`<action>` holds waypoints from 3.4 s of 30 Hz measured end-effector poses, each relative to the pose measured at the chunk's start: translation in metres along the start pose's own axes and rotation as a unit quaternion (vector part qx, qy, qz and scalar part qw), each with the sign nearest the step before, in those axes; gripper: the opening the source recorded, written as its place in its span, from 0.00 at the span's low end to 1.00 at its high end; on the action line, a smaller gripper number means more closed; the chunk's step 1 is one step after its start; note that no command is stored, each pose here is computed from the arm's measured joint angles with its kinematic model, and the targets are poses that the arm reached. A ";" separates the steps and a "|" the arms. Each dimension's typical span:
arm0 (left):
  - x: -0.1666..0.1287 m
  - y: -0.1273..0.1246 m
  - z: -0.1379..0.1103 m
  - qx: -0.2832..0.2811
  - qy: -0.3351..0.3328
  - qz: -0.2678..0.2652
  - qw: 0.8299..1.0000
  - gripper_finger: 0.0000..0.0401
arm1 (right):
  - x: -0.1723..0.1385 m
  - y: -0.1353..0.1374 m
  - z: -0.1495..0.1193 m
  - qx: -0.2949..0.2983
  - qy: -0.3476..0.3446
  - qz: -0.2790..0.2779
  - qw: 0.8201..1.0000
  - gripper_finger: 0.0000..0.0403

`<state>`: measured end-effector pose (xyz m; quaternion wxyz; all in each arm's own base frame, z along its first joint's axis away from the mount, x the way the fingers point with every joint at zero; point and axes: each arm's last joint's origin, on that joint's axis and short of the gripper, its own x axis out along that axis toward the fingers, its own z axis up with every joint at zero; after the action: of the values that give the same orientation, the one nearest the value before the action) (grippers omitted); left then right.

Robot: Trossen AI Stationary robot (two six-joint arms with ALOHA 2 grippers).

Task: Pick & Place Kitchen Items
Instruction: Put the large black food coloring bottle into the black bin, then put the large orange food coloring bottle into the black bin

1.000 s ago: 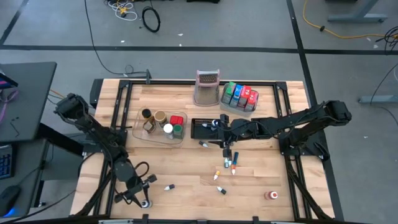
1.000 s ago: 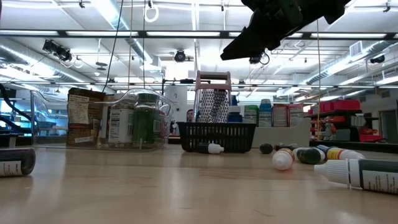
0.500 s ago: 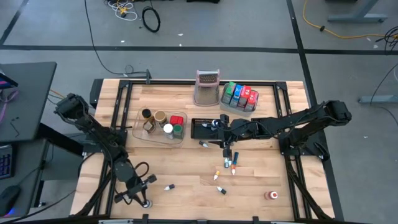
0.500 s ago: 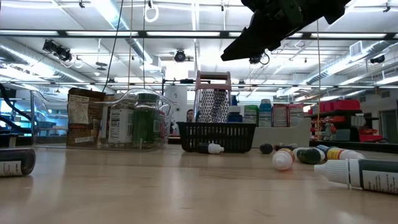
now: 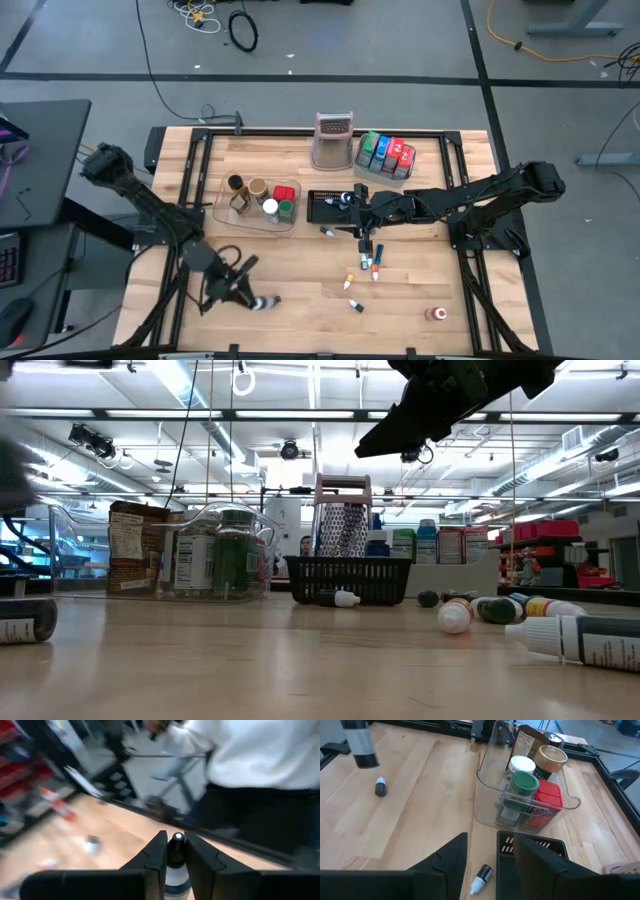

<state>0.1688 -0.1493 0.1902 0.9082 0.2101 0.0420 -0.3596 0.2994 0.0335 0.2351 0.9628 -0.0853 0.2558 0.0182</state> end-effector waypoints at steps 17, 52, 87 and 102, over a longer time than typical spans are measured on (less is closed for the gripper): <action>-0.032 0.146 -0.005 -0.052 0.003 0.328 0.943 0.13 | 0.000 0.000 -0.002 -0.001 0.009 0.001 1.000 0.42; -0.035 0.223 -0.120 -0.263 0.138 0.427 0.854 0.23 | 0.000 0.000 -0.002 -0.001 0.009 0.001 1.000 0.42; -0.035 0.223 -0.120 -0.253 0.143 0.427 0.856 0.31 | -0.032 0.017 -0.004 0.015 0.060 0.117 0.991 0.42; -0.035 0.223 -0.120 -0.247 0.146 0.426 0.858 0.31 | -0.094 0.054 -0.062 -0.061 -0.049 0.458 0.886 0.42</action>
<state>0.3012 0.0681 0.1680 0.9783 0.0264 0.1676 0.1192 0.1833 0.0768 0.2206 0.8516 -0.0162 0.2178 0.4766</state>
